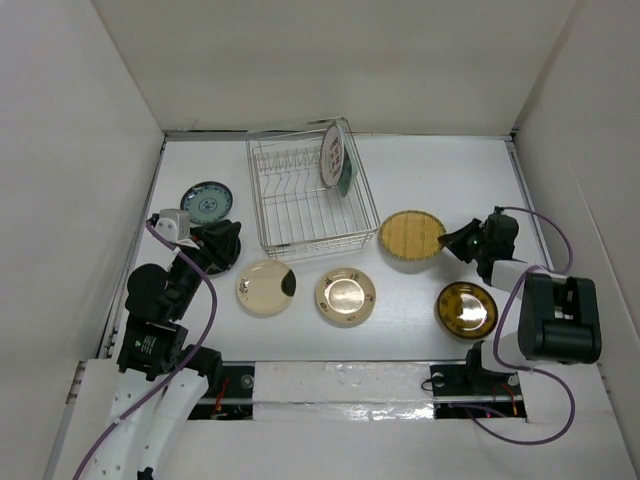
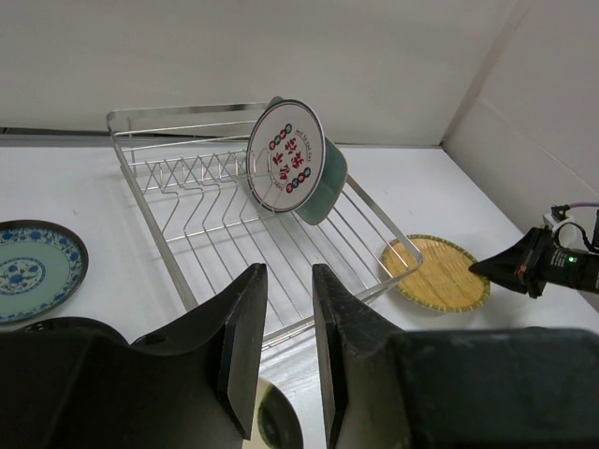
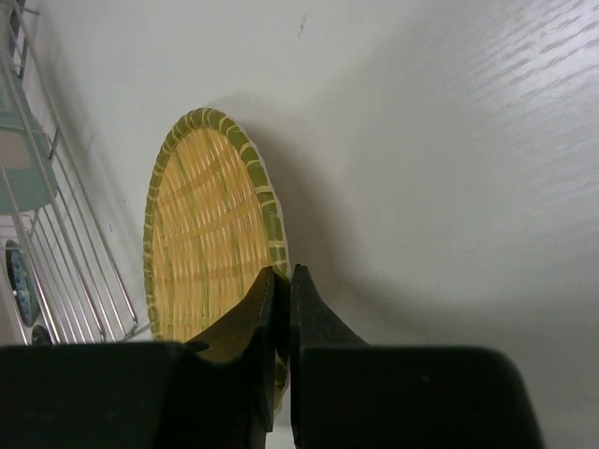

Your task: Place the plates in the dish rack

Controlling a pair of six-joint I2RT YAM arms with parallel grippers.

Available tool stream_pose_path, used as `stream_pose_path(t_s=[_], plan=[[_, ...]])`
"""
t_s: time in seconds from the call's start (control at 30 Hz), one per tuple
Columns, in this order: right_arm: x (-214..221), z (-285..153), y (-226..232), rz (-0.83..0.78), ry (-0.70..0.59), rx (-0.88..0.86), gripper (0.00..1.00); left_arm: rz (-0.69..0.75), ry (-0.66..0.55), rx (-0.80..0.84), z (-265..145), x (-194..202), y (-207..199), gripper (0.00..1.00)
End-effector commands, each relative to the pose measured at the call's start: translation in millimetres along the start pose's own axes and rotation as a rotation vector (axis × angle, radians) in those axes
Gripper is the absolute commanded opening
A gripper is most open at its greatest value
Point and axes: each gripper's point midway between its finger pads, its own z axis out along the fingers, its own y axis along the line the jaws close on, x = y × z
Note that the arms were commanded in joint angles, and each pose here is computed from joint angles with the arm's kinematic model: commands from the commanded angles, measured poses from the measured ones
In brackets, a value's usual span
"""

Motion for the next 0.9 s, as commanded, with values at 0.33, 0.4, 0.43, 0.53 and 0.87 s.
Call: stream_pose_path(t_s=[0.33,0.4,0.43,0.53,0.87], plan=[[-134.9,-138.2,165.7,-0.194,-0.658,-0.072,0.00,0.007,-0.018,0.024,6.2,-4.8,-3.5,0.25],[-138.7,-155.3,219.8,-0.266,-0.713,-0.105,0.00,0.008,-0.026,0.025,4.3,-6.0,-3.8,0.26],[-138.7,-158.7,238.5,-0.294,-0.729,-0.122,0.00,0.006,-0.027,0.020,4.2,-5.9,-3.1,0.26],[-121.1,-150.2,305.4,-0.429,-0.707,-0.156,0.00,0.005,-0.022,0.016,5.7,-5.7,-2.2,0.27],[-62.8,-76.5,428.7,-0.869,-0.761,0.106,0.00,0.001,-0.015,0.015,4.1,-2.1,-1.7,0.32]])
